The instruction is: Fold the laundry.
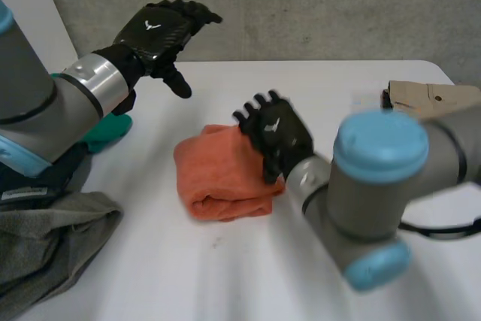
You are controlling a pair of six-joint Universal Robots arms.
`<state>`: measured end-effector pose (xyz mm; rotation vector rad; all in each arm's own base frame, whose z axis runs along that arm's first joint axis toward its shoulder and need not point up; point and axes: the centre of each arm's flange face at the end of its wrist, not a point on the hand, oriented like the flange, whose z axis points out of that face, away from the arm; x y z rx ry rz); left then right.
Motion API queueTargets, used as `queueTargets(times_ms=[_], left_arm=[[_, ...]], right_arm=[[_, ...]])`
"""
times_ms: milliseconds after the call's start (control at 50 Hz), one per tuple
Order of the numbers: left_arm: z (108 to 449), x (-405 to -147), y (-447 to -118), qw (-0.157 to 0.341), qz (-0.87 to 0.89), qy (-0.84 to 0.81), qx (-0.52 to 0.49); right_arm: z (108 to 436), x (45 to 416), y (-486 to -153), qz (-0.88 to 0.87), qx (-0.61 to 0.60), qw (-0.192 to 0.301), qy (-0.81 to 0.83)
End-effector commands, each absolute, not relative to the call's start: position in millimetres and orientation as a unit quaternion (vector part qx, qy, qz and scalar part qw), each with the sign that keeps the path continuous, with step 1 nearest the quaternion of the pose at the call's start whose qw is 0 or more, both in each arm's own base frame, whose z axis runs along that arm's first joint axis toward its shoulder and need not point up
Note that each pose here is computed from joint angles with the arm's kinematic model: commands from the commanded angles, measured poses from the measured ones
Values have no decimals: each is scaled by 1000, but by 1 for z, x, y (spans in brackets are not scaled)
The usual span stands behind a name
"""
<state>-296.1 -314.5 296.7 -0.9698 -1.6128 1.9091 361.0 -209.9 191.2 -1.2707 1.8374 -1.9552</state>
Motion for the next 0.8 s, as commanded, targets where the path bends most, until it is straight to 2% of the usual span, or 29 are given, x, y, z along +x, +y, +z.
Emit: queueTargets(times_ms=[20, 160, 380, 800], left_arm=[[286, -302, -290, 277, 644, -570, -430], [275, -309, -268, 271, 634, -547, -474], [271, -314, -260, 268, 633, -542, -484], [269, -311, -266, 265, 636, -543, -480]], right_arm=[[142, 366, -169, -642, -458, 102, 606], [113, 377, -177, -647, -459, 79, 604], [96, 395, -208, -665, -463, 47, 583], [99, 412, -249, -689, -441, 55, 572]])
